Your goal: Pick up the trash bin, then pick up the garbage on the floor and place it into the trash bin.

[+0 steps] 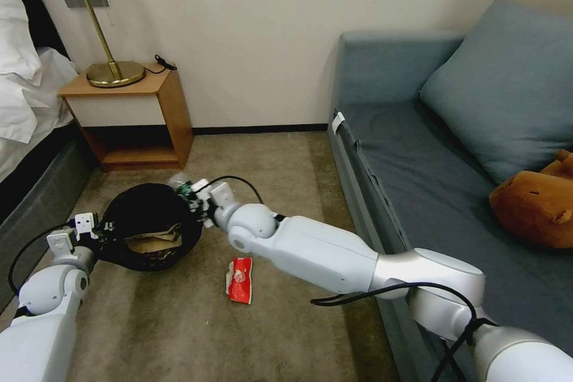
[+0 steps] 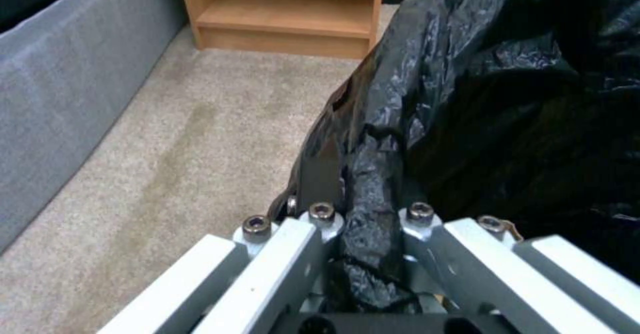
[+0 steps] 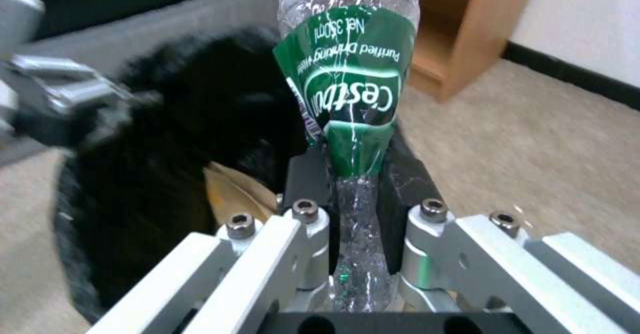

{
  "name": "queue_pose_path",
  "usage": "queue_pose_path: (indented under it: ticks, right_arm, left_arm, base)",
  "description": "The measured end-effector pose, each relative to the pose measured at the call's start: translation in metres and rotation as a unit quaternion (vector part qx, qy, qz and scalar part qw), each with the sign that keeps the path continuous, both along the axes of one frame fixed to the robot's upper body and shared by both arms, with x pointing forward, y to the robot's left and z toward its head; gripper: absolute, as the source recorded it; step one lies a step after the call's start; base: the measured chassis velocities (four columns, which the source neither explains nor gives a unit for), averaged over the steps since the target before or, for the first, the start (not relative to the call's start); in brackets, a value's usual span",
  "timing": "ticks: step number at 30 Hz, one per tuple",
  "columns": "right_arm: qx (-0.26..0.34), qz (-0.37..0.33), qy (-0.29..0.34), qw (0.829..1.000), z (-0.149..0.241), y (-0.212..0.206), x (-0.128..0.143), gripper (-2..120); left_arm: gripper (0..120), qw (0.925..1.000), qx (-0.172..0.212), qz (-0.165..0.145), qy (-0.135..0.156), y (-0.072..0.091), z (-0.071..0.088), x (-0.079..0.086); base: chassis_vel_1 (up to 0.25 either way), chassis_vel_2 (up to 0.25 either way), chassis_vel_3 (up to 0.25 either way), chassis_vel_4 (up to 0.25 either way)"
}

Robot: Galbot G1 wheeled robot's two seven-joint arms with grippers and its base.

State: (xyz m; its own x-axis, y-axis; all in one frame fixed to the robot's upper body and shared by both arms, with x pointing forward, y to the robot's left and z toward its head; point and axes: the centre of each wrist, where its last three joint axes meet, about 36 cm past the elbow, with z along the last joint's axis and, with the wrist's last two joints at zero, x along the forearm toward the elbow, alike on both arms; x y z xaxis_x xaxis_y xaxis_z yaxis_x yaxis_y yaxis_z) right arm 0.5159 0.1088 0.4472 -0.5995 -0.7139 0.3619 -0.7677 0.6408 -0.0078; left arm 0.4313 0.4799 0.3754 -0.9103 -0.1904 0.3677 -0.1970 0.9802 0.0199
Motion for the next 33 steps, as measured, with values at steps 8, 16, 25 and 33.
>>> queue_pose_path:
  ticks: [8,16,25,33]
  right_arm:
    - [0.019,0.008,-0.015,1.0,-0.014,0.028,-0.007,11]
    - [-0.015,-0.022,-0.033,0.999,-0.047,0.02,-0.003,11]
    - [-0.021,-0.026,-0.03,0.999,-0.056,0.019,-0.007,46]
    - [-0.017,-0.028,-0.027,0.999,-0.053,0.02,-0.01,74]
  left_arm:
    - [3,1.0,-0.002,-0.005,-0.006,-0.005,0.005,0.001]
    - [3,1.0,-0.004,-0.006,-0.007,-0.007,0.007,0.0]
    - [3,0.9999,-0.01,-0.008,-0.004,-0.012,0.004,0.0]
    - [3,0.9999,-0.008,-0.008,-0.002,-0.013,0.003,-0.001]
  base:
    - [0.0,0.0,0.0,0.0]
    - [0.0,0.0,0.0,0.0]
    - [0.0,0.0,0.0,0.0]
    - [0.0,0.0,0.0,0.0]
